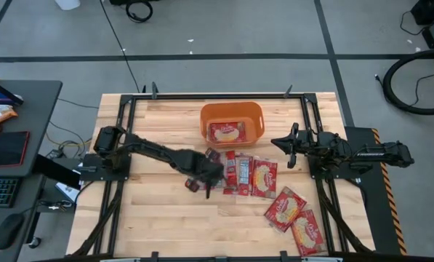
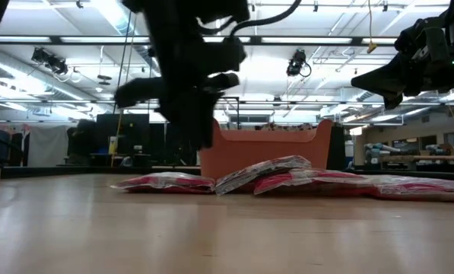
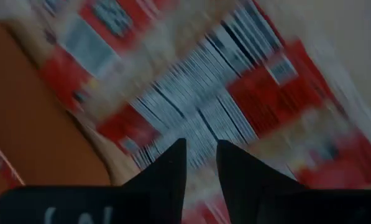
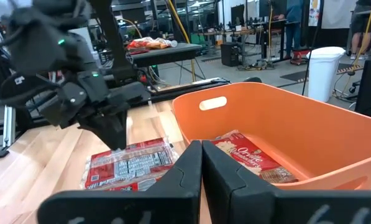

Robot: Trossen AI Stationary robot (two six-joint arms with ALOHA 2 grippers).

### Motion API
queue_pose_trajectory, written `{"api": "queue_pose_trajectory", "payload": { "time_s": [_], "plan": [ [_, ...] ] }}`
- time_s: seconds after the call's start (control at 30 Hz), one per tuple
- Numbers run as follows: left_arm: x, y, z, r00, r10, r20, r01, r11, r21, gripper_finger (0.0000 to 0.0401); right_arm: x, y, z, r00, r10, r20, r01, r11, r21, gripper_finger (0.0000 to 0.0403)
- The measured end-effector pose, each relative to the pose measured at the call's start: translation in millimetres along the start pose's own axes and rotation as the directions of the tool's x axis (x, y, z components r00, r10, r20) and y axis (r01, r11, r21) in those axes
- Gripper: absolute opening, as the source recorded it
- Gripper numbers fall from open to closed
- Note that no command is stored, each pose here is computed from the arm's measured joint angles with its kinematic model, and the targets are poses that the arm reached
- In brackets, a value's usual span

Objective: Sort popcorn bags into baskets
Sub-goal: Put the red popcorn bag into the orange bin

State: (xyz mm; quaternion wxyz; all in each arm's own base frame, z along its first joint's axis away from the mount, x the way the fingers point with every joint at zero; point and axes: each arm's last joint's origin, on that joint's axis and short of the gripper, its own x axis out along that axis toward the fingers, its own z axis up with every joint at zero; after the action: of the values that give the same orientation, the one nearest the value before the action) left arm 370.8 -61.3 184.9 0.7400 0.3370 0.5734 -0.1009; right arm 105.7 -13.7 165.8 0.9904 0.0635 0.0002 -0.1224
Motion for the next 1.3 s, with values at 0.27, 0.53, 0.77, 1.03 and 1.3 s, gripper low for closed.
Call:
{"api": "queue_pose_trajectory", "payload": {
  "time_s": [0.27,0.53,0.77,1.03,1.3],
  "plan": [
    [1.3,-42.5,-17.9,0.971,0.005,-0.237,0.032,0.988,0.152,0.0176,0.0,0.0,0.1,1.0,0.0,0.001,0.0,1.0,0.0,0.0017],
    [25.9,-60.5,-47.5,0.912,0.181,-0.369,-0.066,0.95,0.305,0.0201,0.0,0.1,0.4,1.0,0.001,0.004,-0.001,1.0,0.001,0.0017],
    [40.1,-66.7,-51.1,0.921,0.24,-0.307,-0.111,0.916,0.386,0.0182,0.0,0.1,0.4,1.0,0.0,0.004,0.0,1.0,0.001,0.0017],
    [43.1,-66.1,-44.6,0.936,0.266,-0.232,-0.163,0.909,0.384,0.0167,0.0,0.1,0.4,1.0,0.0,0.004,0.0,1.0,0.001,0.0017],
    [43.1,-66.4,-43.1,0.958,0.206,-0.2,-0.15,0.953,0.262,0.0104,0.0,0.1,0.4,1.0,0.0,0.004,0.0,1.0,0.001,0.0017]
  ]
}}
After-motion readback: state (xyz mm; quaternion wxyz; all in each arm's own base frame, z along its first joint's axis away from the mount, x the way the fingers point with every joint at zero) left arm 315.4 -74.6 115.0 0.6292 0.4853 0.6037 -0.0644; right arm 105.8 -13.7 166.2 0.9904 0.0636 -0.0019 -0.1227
